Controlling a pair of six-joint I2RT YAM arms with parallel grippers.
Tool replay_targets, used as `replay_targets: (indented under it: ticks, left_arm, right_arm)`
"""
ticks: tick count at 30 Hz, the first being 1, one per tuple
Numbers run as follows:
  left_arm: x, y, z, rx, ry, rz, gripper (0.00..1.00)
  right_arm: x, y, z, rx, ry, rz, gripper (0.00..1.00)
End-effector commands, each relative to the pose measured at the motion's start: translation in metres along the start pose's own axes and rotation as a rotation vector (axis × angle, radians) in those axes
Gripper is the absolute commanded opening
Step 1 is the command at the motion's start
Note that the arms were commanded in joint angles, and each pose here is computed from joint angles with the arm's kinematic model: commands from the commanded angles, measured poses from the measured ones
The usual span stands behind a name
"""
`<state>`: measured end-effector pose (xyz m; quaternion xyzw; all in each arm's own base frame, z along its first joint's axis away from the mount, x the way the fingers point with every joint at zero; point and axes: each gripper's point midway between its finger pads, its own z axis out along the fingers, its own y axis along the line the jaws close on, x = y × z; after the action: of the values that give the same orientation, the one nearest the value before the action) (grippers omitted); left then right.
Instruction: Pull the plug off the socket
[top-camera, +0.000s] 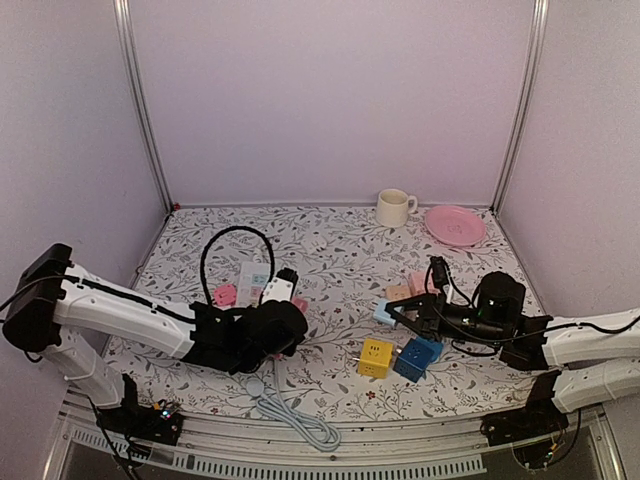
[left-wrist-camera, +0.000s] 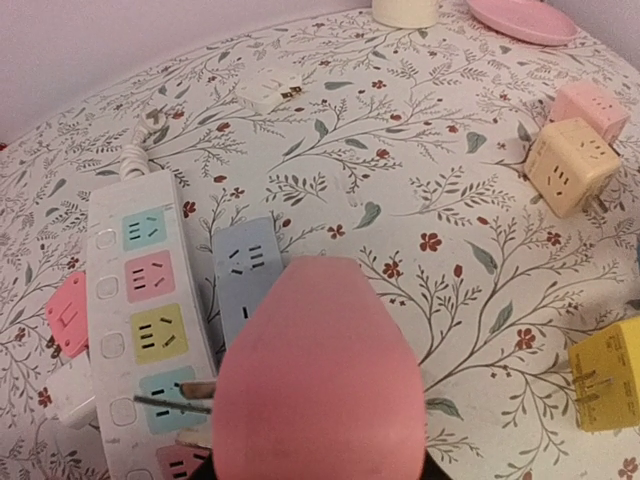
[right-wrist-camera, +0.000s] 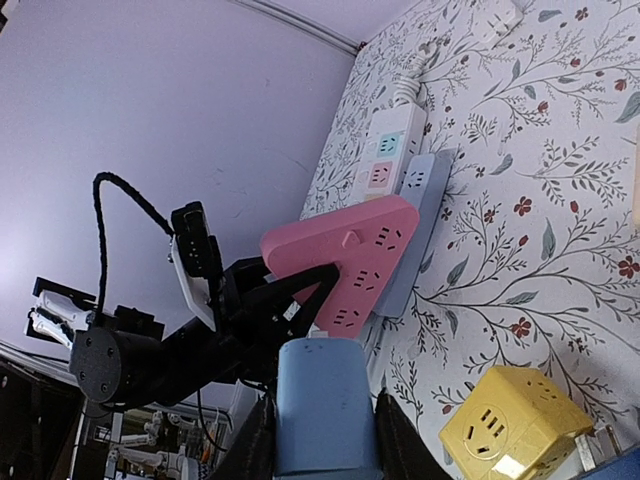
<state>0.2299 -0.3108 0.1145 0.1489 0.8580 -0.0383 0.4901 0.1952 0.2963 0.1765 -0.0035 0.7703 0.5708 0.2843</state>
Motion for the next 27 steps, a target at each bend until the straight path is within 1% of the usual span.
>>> replay_targets:
  ticks: [1,5,10,14,19,23,27]
  left_arm:
    - [-0.014,-0.009,-0.001,0.030,-0.024,-0.039,0.00]
    - [-0.017,-0.028,0.003,0.140,-0.005,-0.086,0.00]
    - [-0.012,-0.048,0.017,0.233,0.059,-0.132,0.00]
    - [-0.006,-0.059,0.030,0.273,0.114,-0.166,0.00]
    - [0.001,-0.065,0.041,0.316,0.165,-0.209,0.00]
    - [0.005,-0.068,0.048,0.349,0.192,-0.233,0.00]
    - [0.011,-0.074,0.054,0.377,0.227,-0.240,0.00]
  right_arm:
    - [-0.012,-0.012,-0.011,0.031,-0.060,-0.016,0.04]
    - [-0.021,-0.027,-0.023,0.072,-0.100,-0.008,0.04]
    - [-0.032,-0.057,-0.042,0.188,-0.159,-0.001,0.04]
    - [-0.044,-0.088,-0.062,0.346,-0.239,-0.012,0.04]
    - [-0.056,-0.114,-0.090,0.532,-0.321,-0.048,0.07]
    - [-0.057,-0.129,-0.101,0.617,-0.344,-0.062,0.09]
    - [-0.053,-0.146,-0.103,0.684,-0.331,-0.058,0.09]
